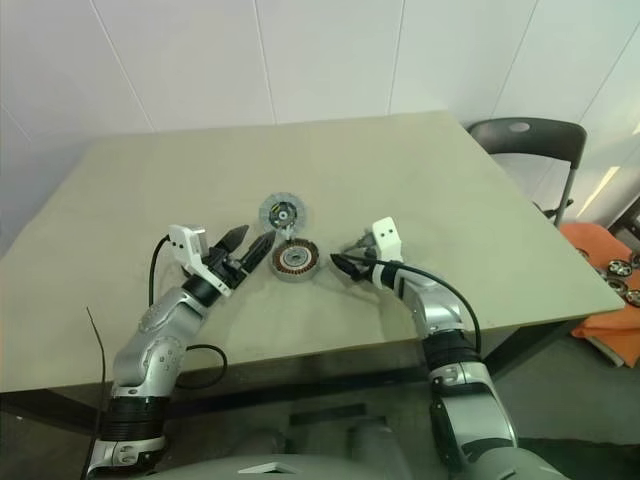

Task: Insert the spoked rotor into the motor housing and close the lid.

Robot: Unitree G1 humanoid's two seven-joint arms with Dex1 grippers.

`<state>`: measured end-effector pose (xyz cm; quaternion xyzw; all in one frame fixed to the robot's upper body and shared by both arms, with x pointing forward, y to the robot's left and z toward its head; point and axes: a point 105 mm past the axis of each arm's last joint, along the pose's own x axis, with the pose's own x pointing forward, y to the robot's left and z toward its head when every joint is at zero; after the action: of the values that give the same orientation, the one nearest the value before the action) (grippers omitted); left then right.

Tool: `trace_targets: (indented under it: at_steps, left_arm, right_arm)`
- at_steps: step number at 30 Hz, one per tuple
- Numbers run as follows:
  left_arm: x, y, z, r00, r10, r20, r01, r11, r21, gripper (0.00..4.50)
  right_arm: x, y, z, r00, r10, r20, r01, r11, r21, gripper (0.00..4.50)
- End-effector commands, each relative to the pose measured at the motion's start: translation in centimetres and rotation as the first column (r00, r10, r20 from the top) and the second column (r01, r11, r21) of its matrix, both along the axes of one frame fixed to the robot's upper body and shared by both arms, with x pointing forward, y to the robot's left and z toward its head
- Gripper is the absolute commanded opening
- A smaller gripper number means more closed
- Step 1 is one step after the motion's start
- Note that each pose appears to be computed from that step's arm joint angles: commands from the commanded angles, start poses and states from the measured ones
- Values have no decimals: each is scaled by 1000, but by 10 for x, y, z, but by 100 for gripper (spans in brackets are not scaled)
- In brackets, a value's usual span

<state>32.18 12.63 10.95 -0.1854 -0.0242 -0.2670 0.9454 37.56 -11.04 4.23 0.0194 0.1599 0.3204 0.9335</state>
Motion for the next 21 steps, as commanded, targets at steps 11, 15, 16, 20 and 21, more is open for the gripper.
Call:
trace_targets:
  at_steps: [11, 15, 16, 20, 21]
  left_arm:
    - [1, 2, 14, 999, 8, 53, -8, 1000, 6, 418]
    - [2, 2, 14, 998, 8, 55, -8, 1000, 5, 418]
    - [2, 2, 14, 998, 7, 55, -8, 1000, 5, 418]
    - [2, 1, 14, 999, 5, 53, -6, 1000, 4, 418]
    - [2, 1, 13, 999, 5, 52, -5, 1000, 4, 418]
  right_arm:
    - [8, 6, 17, 998, 12, 57, -13, 1000, 5, 444]
    - [8, 6, 17, 998, 14, 59, -14, 1000, 3, 444]
    - [8, 6, 17, 998, 14, 59, -14, 1000, 2, 444]
    - [8, 6, 17, 998, 15, 58, -15, 1000, 1, 444]
    - [7, 6, 16, 998, 15, 57, -15, 1000, 1, 444]
